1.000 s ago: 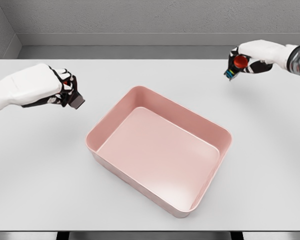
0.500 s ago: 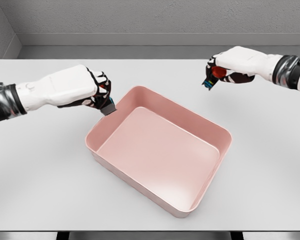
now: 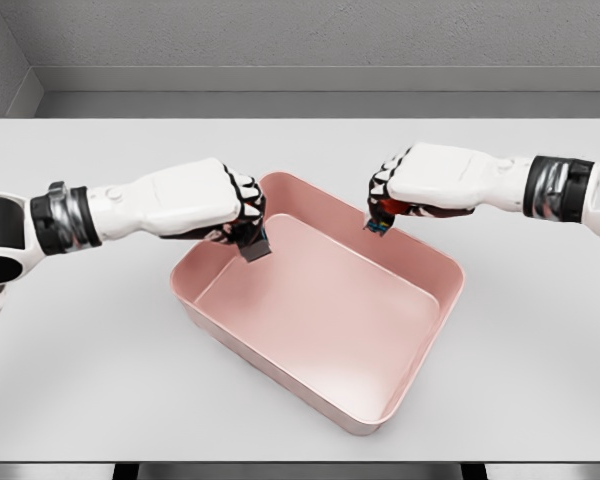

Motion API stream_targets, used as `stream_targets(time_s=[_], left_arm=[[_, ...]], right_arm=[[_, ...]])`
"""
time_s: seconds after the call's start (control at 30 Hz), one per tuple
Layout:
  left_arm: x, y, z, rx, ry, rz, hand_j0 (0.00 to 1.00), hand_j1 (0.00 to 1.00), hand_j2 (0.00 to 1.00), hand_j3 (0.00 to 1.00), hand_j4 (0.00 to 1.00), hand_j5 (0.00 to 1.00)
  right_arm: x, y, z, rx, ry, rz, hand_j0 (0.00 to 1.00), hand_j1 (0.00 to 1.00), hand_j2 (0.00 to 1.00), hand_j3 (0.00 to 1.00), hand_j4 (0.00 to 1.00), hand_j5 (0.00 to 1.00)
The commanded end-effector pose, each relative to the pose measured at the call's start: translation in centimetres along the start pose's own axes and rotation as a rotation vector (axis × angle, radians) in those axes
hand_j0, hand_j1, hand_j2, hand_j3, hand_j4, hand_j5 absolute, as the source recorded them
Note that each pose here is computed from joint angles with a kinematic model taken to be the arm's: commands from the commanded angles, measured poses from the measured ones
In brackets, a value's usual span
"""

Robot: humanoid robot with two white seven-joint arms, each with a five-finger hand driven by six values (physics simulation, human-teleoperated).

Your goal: Put the industrial switch in the basket with both arms

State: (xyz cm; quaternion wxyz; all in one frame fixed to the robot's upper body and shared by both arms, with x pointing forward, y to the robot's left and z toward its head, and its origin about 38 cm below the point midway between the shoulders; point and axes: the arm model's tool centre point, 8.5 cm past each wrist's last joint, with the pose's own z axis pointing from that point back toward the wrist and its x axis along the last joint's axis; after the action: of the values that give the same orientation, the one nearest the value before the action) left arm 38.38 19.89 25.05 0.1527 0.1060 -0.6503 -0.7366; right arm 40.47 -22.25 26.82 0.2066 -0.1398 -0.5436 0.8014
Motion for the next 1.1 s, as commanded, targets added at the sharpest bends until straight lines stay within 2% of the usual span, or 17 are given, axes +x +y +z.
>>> stream_targets(time_s=[0.0,0.03,0.07,0.1,0.13,0.33,0.37,0.4,0.43,0.53,0.87,0.93,1.07], left_arm=[[0.2,-0.3,-0.3,-0.008,-0.006,0.004,0.56,0.56,0.56,0.56,0.56,0.56],[0.1,-0.3,-0.2,-0.011,-0.004,0.003,0.61,0.61,0.61,0.61,0.61,0.61],[0.1,-0.4,-0.2,-0.012,-0.004,0.003,0.85,0.85,0.85,0.85,0.85,0.85],[0.1,-0.3,-0.2,-0.011,-0.004,0.002,0.97,0.97,0.97,0.97,0.97,0.97],[0.1,-0.3,-0.2,-0.011,-0.004,0.002,0.99,0.99,0.99,0.99,0.99,0.99],[0.2,-0.1,-0.3,-0.003,-0.008,0.001,1.00,1.00,1.00,1.00,1.00,1.00],[0.2,0.0,-0.3,0.015,-0.008,0.002,1.00,1.00,1.00,1.00,1.00,1.00],[0.2,0.0,-0.3,0.016,-0.007,0.001,1.00,1.00,1.00,1.00,1.00,1.00],[0.1,0.1,-0.1,0.015,-0.005,-0.001,1.00,1.00,1.00,1.00,1.00,1.00],[-0.5,0.4,1.0,-0.002,0.015,-0.010,1.00,1.00,1.00,1.00,1.00,1.00],[-2.7,2.3,7.4,-0.051,0.135,-0.038,1.00,1.00,1.00,1.00,1.00,1.00],[-3.3,2.5,8.8,-0.080,0.169,-0.045,1.00,1.00,1.00,1.00,1.00,1.00],[-3.9,1.5,11.9,-0.125,0.244,-0.024,1.00,1.00,1.00,1.00,1.00,1.00]], right_arm=[[0.8,0.0,0.0,-0.002,-0.063,0.038,0.45,0.45,0.45,0.45,0.45,0.45],[0.9,0.2,-0.2,-0.001,-0.074,0.037,0.45,0.45,0.45,0.45,0.45,0.45],[1.2,0.4,-0.3,0.000,-0.091,0.043,0.45,0.45,0.45,0.45,0.45,0.45],[1.4,0.9,-0.5,0.006,-0.104,0.036,0.45,0.45,0.45,0.45,0.45,0.45],[1.7,1.3,-0.8,0.018,-0.116,0.031,0.45,0.45,0.45,0.45,0.45,0.45],[2.1,1.8,-1.3,0.030,-0.133,0.027,0.48,0.48,0.48,0.48,0.48,0.48],[2.2,1.8,-1.4,0.031,-0.136,0.026,0.63,0.63,0.63,0.63,0.63,0.63],[2.2,1.8,-1.4,0.030,-0.137,0.023,0.94,0.94,0.94,0.94,0.94,0.94],[2.2,1.8,-1.4,0.029,-0.139,0.025,1.00,1.00,1.00,1.00,1.00,1.00],[2.5,1.9,-1.4,0.030,-0.160,0.036,1.00,1.00,1.00,1.00,1.00,1.00],[2.4,1.4,-1.4,0.019,-0.155,0.041,1.00,1.00,1.00,1.00,1.00,1.00],[1.8,0.5,-0.9,-0.004,-0.133,0.046,1.00,1.00,1.00,1.00,1.00,1.00],[0.0,-1.6,1.8,-0.094,-0.068,0.036,1.00,1.00,1.00,1.00,1.00,1.00]])
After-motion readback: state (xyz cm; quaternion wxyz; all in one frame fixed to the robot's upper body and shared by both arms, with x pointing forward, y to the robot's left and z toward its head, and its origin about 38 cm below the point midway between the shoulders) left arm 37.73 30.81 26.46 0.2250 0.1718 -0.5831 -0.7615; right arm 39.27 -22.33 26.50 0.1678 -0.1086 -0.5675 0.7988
